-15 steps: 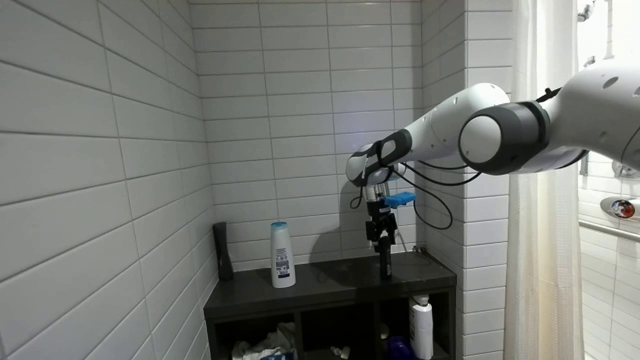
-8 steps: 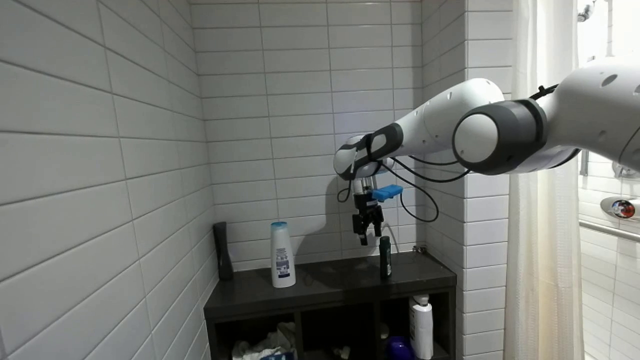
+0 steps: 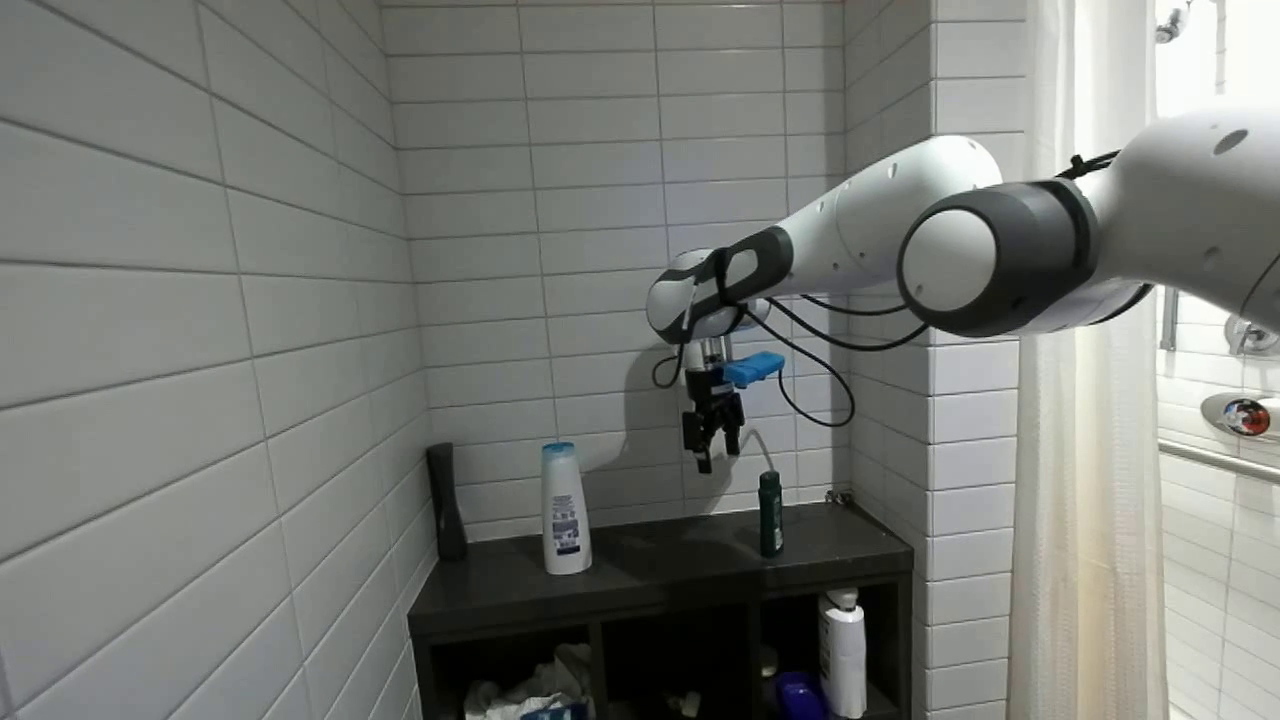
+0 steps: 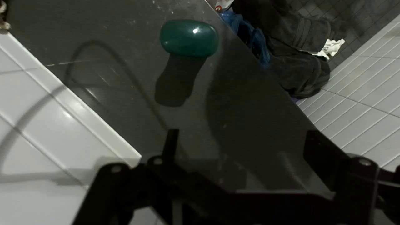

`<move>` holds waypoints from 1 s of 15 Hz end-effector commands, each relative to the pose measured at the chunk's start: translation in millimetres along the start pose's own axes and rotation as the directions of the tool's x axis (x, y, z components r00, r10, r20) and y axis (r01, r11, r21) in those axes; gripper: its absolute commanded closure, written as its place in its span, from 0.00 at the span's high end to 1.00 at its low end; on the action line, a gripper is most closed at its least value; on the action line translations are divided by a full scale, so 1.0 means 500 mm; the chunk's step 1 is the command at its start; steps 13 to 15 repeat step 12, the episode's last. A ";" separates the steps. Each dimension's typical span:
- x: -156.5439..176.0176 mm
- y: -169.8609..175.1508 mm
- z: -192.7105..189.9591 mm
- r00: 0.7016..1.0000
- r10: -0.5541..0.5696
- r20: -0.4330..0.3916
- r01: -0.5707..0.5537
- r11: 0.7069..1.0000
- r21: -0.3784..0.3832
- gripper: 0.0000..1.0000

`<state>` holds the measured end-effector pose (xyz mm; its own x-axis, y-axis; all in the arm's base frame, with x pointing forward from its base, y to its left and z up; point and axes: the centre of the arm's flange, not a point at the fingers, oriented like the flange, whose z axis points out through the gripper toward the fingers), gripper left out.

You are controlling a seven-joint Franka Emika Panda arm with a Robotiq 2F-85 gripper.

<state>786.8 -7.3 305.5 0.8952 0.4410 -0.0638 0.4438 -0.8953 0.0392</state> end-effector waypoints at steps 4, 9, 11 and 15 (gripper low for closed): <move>0.003 -0.003 -0.013 1.000 0.000 -0.013 0.000 1.000 -0.007 1.00; 0.003 -0.003 -0.015 1.000 0.000 -0.015 0.000 1.000 -0.008 1.00; 0.003 -0.003 -0.016 1.000 0.000 -0.015 0.000 1.000 -0.008 1.00; 0.003 -0.003 -0.016 1.000 0.000 -0.015 0.000 1.000 -0.008 1.00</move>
